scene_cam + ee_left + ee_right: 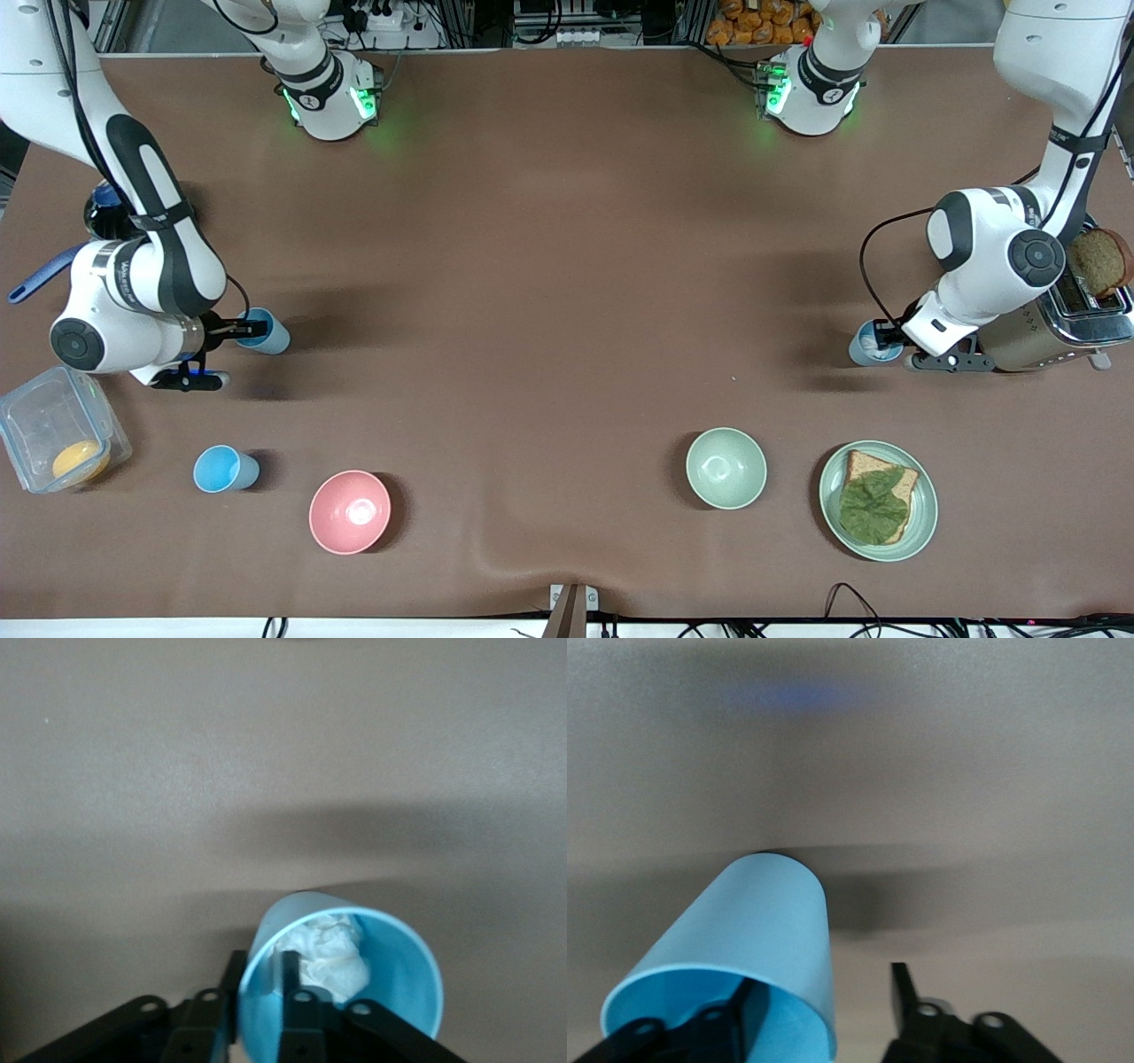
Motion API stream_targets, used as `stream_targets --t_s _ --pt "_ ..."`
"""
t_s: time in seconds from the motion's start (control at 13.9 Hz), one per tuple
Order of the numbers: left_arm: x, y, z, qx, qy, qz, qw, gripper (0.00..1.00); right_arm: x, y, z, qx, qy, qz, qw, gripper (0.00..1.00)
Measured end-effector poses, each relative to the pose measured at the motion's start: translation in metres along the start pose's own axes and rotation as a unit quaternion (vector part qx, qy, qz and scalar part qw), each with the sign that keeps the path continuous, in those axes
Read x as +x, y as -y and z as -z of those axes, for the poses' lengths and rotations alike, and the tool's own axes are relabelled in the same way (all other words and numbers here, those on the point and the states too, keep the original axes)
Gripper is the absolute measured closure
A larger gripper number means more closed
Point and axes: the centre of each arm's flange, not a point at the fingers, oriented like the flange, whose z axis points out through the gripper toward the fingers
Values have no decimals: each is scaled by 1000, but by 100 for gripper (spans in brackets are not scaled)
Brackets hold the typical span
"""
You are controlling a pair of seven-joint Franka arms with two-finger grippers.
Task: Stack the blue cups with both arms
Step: 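Close each gripper around its blue cup, then lower the left gripper's cup mid-table while the right gripper lifts its cup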
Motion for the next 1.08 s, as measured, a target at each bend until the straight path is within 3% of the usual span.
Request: stream_targets --t_s 0.07,0.29,0.36,0.5,0.65,0.86,1.08 --pt "4 -1 5 1 -7 -2 1000 97 0 -1 0 0 0 -1 1000 57" --pt "32 -36 46 -7 -35 -2 999 96 0 -3 0 1 0 -2 1000 91" --pt "44 -60 68 -15 -31 8 999 96 -1 -3 1 1 0 -2 1000 95" --pt "65 -132 114 -27 -16 34 999 96 -5 1 5 3 12 0 1000 95" --pt "62 -224 141 -32 -7 72 997 96 -12 12 16 31 28 -8 999 95" --pt "23 -345 132 -34 13 114 993 96 -20 29 32 69 49 -20 996 95" --pt "-5 -399 117 -30 28 130 991 96 -25 70 44 74 60 -50 994 95"
